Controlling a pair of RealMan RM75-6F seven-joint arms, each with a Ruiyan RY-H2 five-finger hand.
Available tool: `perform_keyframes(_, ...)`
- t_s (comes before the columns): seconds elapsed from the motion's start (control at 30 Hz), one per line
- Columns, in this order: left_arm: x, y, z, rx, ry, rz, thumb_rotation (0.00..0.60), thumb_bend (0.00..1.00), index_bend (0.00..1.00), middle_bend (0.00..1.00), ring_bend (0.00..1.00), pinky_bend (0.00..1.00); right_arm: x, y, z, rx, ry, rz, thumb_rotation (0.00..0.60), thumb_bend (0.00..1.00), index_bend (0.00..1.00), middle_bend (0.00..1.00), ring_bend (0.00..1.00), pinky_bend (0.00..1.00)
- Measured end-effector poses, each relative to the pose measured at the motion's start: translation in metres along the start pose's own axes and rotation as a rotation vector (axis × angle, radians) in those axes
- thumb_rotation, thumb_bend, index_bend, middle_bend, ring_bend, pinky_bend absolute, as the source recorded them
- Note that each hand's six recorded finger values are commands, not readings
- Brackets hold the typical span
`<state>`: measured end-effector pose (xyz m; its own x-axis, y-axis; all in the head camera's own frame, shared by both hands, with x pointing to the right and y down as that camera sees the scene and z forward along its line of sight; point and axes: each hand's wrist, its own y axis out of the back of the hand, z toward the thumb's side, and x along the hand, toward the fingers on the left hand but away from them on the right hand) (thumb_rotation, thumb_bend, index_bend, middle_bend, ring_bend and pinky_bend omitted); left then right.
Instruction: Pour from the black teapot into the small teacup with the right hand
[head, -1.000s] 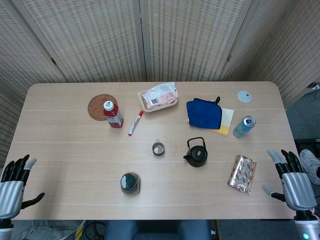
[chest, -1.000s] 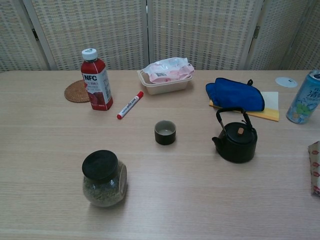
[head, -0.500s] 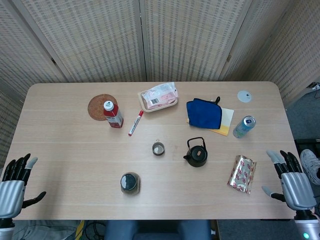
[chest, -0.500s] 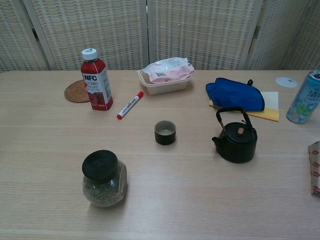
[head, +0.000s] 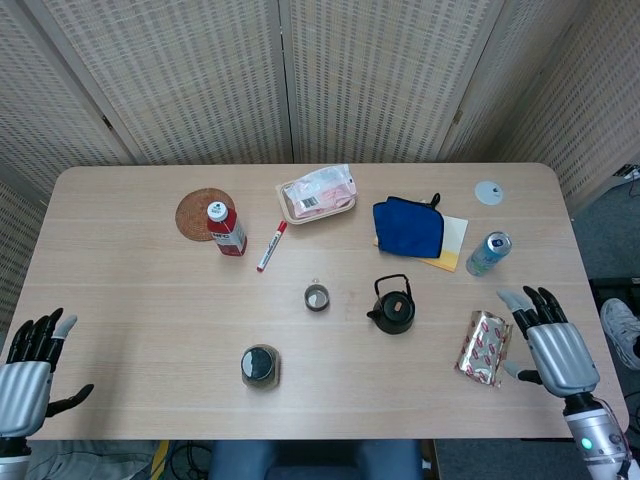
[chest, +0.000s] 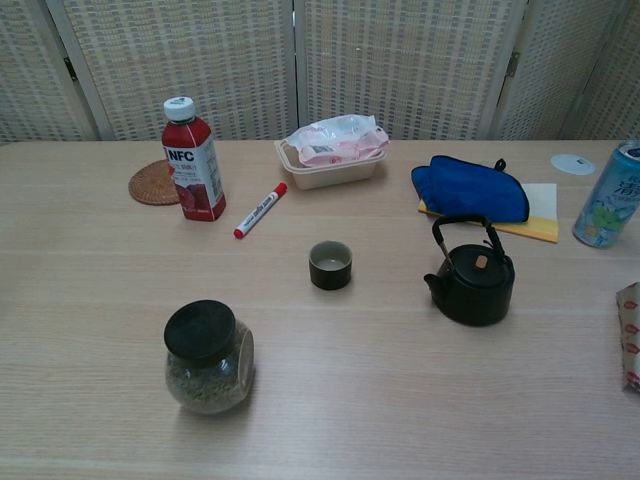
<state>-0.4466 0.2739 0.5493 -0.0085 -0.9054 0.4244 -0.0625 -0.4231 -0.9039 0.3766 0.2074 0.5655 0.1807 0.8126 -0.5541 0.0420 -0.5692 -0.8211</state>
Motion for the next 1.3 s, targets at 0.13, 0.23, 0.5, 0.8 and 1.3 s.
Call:
perform_keyframes(0.13, -0.001, 0.000, 0.000, 0.001, 0.002, -0.002, 0.600, 0.00, 0.07, 0.00, 0.00, 0.00, -0.026, 0.000, 0.017, 0.009, 0.054, 0.055, 0.600, 0.10, 0.09, 0.17, 0.02, 0.00)
perform_keyframes(0.23, -0.002, 0.000, 0.000, 0.003, 0.006, -0.002, 0.600, 0.00, 0.07, 0.00, 0.00, 0.00, -0.049, 0.002, 0.035, 0.015, 0.102, 0.077, 0.600, 0.15, 0.09, 0.23, 0.05, 0.00)
perform_keyframes(0.5, -0.005, 0.002, -0.003, 0.011, 0.018, -0.002, 0.600, 0.00, 0.07, 0.00, 0.00, 0.00, -0.099, -0.007, 0.078, 0.018, 0.183, 0.124, 0.600, 0.15, 0.09, 0.29, 0.07, 0.00)
perform_keyframes(0.8, -0.007, 0.002, -0.006, 0.015, 0.026, -0.003, 0.600, 0.00, 0.07, 0.00, 0.00, 0.00, -0.139, -0.018, 0.108, 0.055, 0.199, 0.163, 0.600, 0.15, 0.09, 0.29, 0.07, 0.00)
perform_keyframes(1.3, -0.009, 0.005, -0.013, 0.022, 0.044, 0.002, 0.600, 0.00, 0.07, 0.00, 0.00, 0.00, -0.190, -0.049, 0.130, 0.074, 0.158, 0.255, 0.600, 0.20, 0.11, 0.29, 0.07, 0.00)
